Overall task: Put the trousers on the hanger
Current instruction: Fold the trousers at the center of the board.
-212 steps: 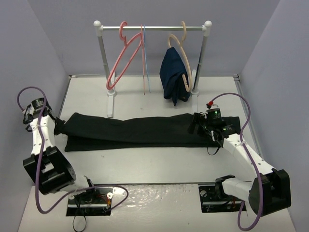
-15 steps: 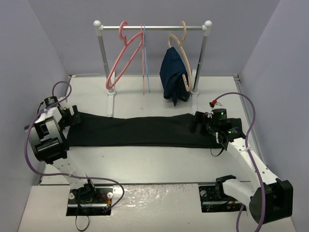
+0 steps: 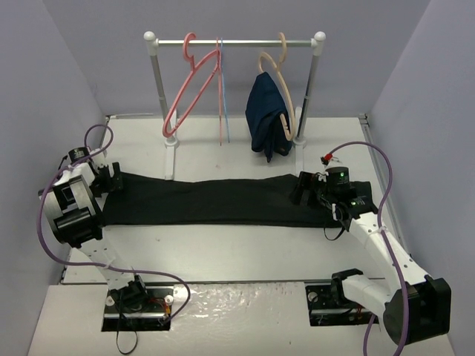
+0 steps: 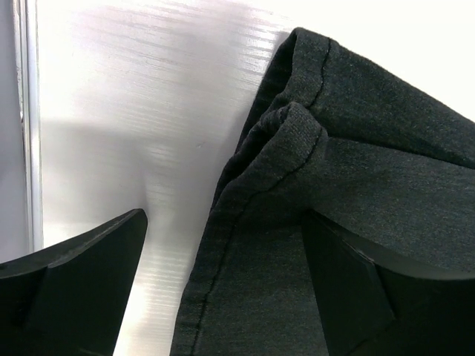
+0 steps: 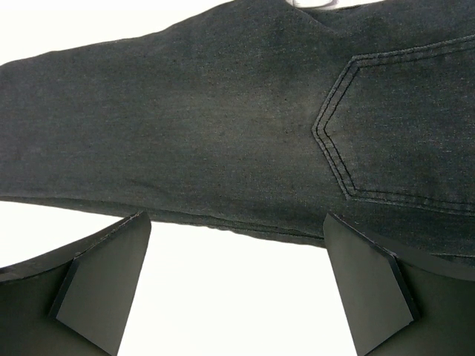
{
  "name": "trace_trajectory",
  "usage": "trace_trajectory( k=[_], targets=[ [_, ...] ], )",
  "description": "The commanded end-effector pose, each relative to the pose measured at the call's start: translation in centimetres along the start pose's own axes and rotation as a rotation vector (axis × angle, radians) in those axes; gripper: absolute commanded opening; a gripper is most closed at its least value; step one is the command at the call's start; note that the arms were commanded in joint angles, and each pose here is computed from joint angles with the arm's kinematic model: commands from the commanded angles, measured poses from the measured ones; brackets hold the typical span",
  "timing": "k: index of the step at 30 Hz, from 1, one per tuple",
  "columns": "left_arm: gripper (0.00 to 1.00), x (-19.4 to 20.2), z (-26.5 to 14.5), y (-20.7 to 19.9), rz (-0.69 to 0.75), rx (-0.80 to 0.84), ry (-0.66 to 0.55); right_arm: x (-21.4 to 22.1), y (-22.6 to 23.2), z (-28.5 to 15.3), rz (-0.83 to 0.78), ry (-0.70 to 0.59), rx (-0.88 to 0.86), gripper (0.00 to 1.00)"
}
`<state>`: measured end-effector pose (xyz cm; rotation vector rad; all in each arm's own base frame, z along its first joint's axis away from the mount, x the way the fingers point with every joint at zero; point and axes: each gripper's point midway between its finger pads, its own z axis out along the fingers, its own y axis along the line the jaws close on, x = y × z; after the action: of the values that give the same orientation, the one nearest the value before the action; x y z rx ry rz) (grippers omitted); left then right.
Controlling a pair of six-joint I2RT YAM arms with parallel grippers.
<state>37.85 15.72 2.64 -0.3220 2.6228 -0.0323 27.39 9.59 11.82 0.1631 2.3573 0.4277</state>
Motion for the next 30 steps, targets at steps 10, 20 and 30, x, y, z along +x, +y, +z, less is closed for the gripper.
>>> trace_trajectory(
  k=[10,20,30],
  targets=[
    [0.10,5.4,-0.1,-2.6,-0.024,0.087,0.148,-1.0,0.6,-0.1,-0.025,-0.047,-0.025,1.00],
    [0.00,-1.1,-7.1,-3.8,-0.174,0.053,-0.072,-1.1,0.5,0.1,-0.014,-0.047,-0.015,1.00],
    [0.00,-1.0,-14.4,-7.3,-0.436,0.079,-0.148,-2.7,0.0,-0.5,0.020,-0.085,0.047,1.00]
  ],
)
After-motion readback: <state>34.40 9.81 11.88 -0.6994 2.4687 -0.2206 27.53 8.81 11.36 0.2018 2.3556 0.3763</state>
